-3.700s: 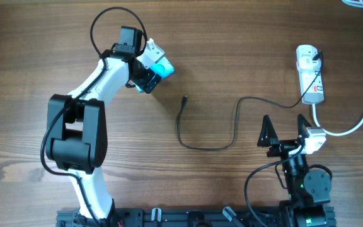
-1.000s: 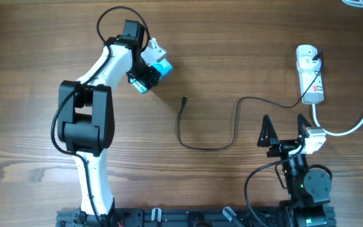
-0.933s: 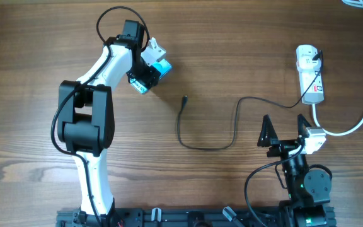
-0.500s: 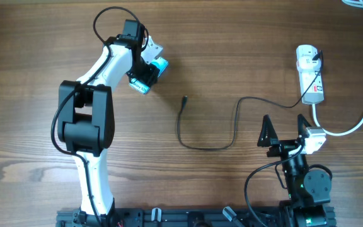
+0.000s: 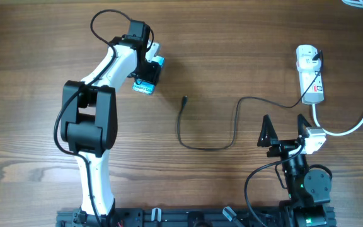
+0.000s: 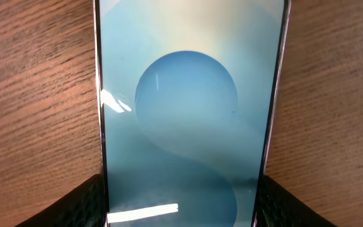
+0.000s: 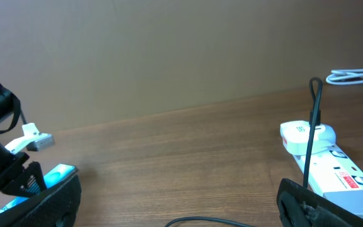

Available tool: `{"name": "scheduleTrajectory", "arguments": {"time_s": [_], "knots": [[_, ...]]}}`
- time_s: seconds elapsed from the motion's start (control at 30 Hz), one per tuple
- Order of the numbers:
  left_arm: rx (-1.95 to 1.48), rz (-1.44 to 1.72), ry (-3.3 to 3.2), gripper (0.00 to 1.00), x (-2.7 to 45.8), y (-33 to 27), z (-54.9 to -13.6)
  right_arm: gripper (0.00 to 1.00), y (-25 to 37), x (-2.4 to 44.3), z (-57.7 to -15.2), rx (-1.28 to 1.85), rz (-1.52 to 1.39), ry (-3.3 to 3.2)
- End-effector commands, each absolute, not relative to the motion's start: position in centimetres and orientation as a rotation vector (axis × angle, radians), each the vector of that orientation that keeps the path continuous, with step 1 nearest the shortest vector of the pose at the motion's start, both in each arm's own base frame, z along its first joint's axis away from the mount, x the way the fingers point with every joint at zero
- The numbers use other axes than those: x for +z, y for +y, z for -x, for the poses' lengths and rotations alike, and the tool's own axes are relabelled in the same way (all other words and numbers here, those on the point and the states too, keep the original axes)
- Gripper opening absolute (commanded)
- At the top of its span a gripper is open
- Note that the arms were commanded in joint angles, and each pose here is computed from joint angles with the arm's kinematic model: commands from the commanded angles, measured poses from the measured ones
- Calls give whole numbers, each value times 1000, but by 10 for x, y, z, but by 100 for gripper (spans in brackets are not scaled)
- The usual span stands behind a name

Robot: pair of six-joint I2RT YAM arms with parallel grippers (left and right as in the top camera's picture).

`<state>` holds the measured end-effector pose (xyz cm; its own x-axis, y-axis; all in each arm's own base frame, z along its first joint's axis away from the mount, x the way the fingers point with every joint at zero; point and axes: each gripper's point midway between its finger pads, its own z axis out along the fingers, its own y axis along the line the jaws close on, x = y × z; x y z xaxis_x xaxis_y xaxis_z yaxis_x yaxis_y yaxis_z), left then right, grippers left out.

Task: Plug charger to phone and switch on socket
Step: 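Lift the phone with the left gripper and tilt it upright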

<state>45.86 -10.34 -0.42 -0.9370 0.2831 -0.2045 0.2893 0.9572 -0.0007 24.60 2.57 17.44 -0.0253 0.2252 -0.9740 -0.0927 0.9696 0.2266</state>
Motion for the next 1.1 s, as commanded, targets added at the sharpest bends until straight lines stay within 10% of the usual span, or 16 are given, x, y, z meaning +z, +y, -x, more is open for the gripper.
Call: {"name": "scheduleTrajectory", "arguments": {"time_s": [0.0,1.07], "knots": [[-40,-251,3152,50,-72,-95,-409,100,29,177,-245,257,-74,1567],[-171,111,2982,4,61,-134,-448,100,29,177,-245,257,-74,1567]]}}
